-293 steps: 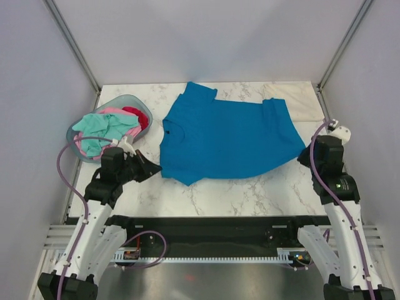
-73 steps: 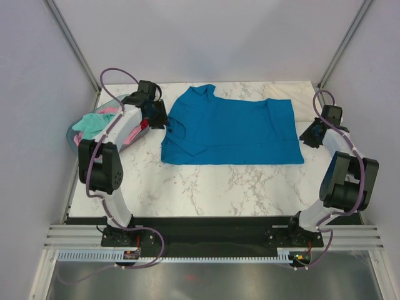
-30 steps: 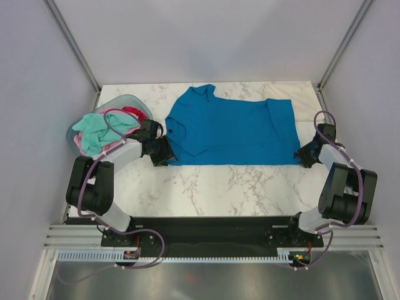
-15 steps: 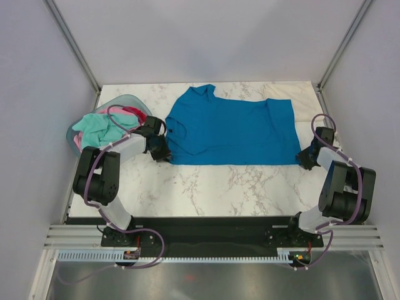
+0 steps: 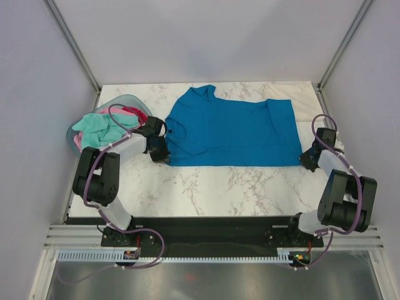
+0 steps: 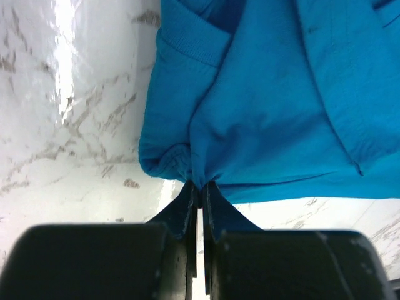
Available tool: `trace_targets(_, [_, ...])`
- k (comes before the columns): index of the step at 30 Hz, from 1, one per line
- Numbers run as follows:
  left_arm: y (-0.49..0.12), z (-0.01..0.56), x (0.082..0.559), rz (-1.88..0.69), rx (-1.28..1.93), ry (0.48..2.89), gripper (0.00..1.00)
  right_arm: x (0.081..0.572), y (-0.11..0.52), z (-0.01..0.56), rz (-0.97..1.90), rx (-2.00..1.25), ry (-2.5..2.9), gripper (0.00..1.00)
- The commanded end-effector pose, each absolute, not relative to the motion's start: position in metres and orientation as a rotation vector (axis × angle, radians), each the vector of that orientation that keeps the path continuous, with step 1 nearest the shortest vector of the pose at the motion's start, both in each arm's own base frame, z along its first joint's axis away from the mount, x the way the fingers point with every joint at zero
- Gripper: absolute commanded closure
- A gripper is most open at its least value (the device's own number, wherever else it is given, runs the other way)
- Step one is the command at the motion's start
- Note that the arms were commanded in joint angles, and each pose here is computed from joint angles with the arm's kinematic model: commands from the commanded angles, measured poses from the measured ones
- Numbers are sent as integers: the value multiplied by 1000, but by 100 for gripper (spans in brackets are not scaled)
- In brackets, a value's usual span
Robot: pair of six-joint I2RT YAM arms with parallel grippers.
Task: Fold and stack the t-shirts
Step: Fold the tshirt
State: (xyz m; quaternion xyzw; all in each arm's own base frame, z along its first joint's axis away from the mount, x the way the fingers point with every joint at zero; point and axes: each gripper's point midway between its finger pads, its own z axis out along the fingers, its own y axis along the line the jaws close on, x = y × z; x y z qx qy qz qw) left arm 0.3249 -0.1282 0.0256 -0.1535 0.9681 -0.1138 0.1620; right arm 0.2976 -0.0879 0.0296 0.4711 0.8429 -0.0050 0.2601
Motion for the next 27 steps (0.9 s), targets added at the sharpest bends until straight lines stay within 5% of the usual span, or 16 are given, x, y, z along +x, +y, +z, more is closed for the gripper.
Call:
trace_targets(1, [-117,30,299,-275,-375,2795,98,280,-97,35,-113,1276,2287,100])
trace_targets(21, [-116,32,220,-315,-350,2852,98,222,-94,43,-141,1341,2220,100])
trace_targets(24, [-119,47,224,-334,-351,2817,86,223,-95,53,-135,1326,2202,99])
trace_targets(27, [-110,72,245,-261,-350,2740,67,233,-93,70,-97,1281,2197,82])
